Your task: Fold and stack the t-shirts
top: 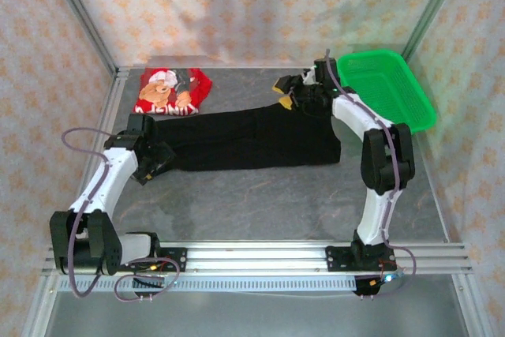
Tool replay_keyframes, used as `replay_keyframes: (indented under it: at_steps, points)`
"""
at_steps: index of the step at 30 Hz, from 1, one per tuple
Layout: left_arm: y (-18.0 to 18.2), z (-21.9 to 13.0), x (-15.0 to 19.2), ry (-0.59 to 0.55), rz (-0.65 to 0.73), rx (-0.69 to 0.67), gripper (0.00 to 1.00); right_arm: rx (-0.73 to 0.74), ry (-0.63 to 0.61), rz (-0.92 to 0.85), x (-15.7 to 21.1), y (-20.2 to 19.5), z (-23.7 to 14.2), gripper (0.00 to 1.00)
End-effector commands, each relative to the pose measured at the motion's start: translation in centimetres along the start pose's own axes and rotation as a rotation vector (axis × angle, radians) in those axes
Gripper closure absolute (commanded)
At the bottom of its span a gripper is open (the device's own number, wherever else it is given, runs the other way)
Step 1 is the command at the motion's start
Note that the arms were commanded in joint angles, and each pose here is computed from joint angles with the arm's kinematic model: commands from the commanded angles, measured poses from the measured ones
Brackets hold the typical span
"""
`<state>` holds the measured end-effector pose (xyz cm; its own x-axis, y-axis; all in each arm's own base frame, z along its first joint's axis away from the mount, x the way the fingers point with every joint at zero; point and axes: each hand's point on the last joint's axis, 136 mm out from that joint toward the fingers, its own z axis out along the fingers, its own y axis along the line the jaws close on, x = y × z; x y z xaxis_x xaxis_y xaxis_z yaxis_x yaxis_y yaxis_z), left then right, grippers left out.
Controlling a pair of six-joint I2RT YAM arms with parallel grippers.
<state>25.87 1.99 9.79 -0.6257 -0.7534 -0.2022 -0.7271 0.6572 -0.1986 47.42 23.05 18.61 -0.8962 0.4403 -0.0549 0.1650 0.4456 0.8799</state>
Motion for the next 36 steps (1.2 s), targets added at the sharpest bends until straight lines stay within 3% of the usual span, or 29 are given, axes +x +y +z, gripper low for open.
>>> replay_keyframes:
  at_steps: [1, 4, 13, 20, 25, 31, 36]
  points:
    - [1.6, 1.2, -1.4, -0.004, -0.069, -0.068, 0.18, 0.121, 0.063, -0.023, 2.9, -4.3, -0.4, 0.39]
    - [1.8, 2.0, -3.1, -0.029, -0.123, -0.050, 0.19, 0.126, 0.064, -0.056, 3.9, -4.5, -1.2, 0.32]
    - [2.3, 4.5, -6.9, -0.058, -0.263, 0.002, 0.22, 0.157, 0.113, -0.161, 6.9, -5.1, -3.3, 0.26]
    - [2.6, 6.2, -9.1, -0.077, -0.350, 0.024, 0.30, 0.285, 0.159, -0.180, 9.2, -8.8, -4.5, 0.25]
    - [3.0, 6.8, -10.4, -0.098, -0.393, 0.025, 0.34, 0.296, 0.159, -0.172, 9.8, -9.7, -4.7, 0.25]
    - [1.3, 7.1, -11.7, -0.120, -0.448, 0.134, 0.38, 0.298, 0.165, -0.168, 9.9, -10.0, -4.6, 0.25]
    - [1.2, 7.6, -11.4, -0.096, -0.447, 0.131, 0.47, 0.308, 0.176, -0.150, 10.0, -10.7, -4.2, 0.25]
